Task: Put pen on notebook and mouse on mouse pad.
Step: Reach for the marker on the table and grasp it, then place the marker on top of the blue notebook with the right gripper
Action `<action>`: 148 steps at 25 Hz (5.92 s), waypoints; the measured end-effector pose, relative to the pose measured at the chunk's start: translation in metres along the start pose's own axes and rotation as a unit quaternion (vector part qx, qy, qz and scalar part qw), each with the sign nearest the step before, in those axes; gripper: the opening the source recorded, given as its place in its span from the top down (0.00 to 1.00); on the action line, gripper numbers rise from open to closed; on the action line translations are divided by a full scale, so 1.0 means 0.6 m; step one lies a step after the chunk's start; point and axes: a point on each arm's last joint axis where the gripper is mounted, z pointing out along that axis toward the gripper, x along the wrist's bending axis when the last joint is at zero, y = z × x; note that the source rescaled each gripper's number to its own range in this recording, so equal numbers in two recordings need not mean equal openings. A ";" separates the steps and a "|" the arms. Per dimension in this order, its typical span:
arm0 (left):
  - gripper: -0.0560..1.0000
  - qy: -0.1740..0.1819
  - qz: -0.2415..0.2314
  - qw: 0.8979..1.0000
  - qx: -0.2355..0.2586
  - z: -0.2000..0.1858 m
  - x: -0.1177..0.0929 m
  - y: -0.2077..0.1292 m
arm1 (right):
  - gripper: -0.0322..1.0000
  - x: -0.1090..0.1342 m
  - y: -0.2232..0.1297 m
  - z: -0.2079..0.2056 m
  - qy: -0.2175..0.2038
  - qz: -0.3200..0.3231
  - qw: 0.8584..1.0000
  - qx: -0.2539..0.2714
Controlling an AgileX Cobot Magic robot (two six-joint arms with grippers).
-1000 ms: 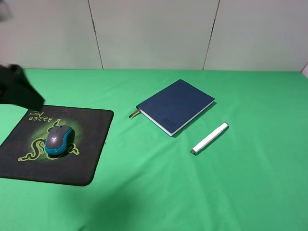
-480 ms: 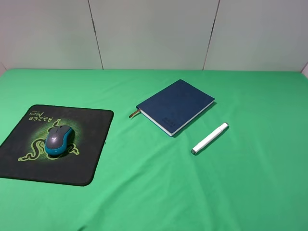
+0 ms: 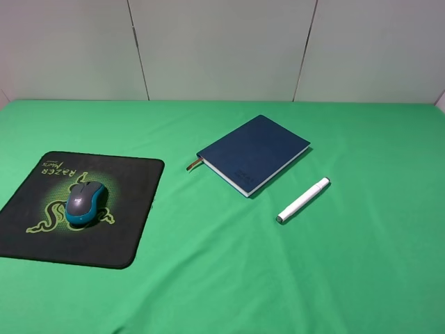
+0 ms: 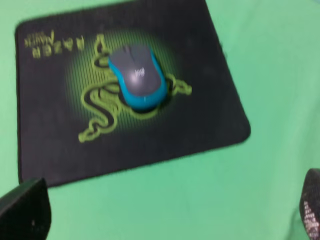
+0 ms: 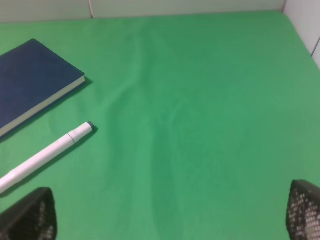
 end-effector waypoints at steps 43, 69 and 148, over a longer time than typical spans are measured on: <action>0.00 0.012 0.007 0.999 -0.039 -0.014 -0.004 -0.007 | 0.00 0.000 0.000 0.000 0.000 0.000 1.000 0.000; 0.00 0.012 0.007 0.999 -0.040 -0.014 -0.004 -0.007 | 0.00 0.027 0.234 0.137 0.035 -0.051 0.987 0.147; 0.00 0.011 0.007 0.999 -0.040 -0.014 -0.004 -0.007 | 0.95 0.214 -0.025 0.587 -0.096 0.189 0.834 0.509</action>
